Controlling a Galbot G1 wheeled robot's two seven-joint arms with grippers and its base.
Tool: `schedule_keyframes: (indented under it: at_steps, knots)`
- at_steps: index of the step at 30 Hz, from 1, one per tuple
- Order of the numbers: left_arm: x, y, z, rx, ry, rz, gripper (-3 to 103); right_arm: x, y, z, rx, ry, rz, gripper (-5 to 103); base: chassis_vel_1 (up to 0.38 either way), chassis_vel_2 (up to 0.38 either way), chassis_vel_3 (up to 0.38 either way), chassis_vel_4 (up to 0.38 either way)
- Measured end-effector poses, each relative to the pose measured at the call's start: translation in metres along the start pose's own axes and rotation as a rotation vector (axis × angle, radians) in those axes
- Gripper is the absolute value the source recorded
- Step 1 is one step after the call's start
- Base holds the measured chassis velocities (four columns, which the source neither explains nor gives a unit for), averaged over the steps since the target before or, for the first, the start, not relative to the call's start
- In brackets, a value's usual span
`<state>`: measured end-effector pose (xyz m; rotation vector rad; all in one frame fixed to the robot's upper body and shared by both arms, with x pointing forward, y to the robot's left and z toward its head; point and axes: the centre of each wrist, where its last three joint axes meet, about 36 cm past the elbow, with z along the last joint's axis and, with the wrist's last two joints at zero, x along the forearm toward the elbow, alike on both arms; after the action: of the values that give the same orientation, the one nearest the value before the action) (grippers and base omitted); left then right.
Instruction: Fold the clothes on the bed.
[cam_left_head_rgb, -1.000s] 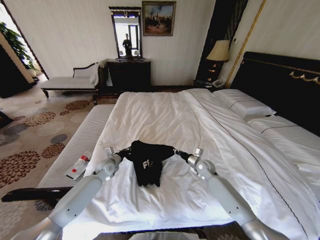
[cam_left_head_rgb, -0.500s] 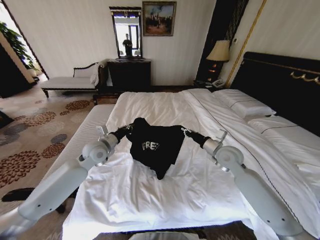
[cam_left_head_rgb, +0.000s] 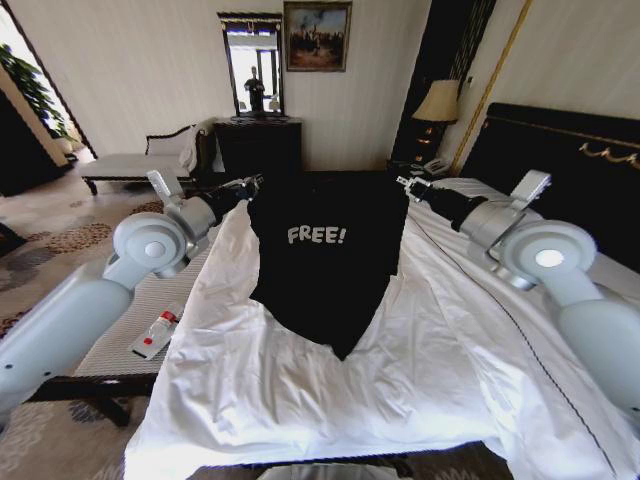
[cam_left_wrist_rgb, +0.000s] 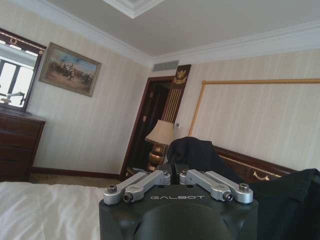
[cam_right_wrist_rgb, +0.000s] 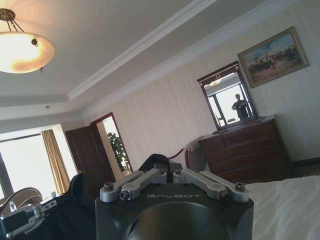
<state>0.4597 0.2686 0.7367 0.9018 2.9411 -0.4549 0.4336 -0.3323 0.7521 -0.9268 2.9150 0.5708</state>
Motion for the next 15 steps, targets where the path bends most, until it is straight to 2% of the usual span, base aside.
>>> schedule_keyframes:
  at_steps: [4, 7, 13, 15]
  knots:
    - [0.015, -0.008, -0.017, -0.026, -0.018, 0.013, 3, -0.001, 0.016, -0.022, 0.035, 0.003, -0.032, 0, 0.0, 0.0, 0.0, 0.0]
    - [0.031, -0.01, -0.037, -0.038, -0.042, 0.006, 3, -0.003, 0.038, -0.043, 0.059, -0.01, -0.068, 0, 0.0, 0.0, 0.0, 0.0]
    - [0.06, -0.014, -0.058, -0.047, -0.063, -0.008, 3, -0.004, 0.051, -0.058, 0.065, -0.015, -0.086, 0, 0.0, 0.0, 0.0, 0.0]
    - [0.075, -0.02, -0.061, -0.08, -0.058, -0.011, 3, 0.0, 0.056, -0.061, 0.06, -0.013, -0.093, 0, 0.0, 0.0, 0.0, 0.0]
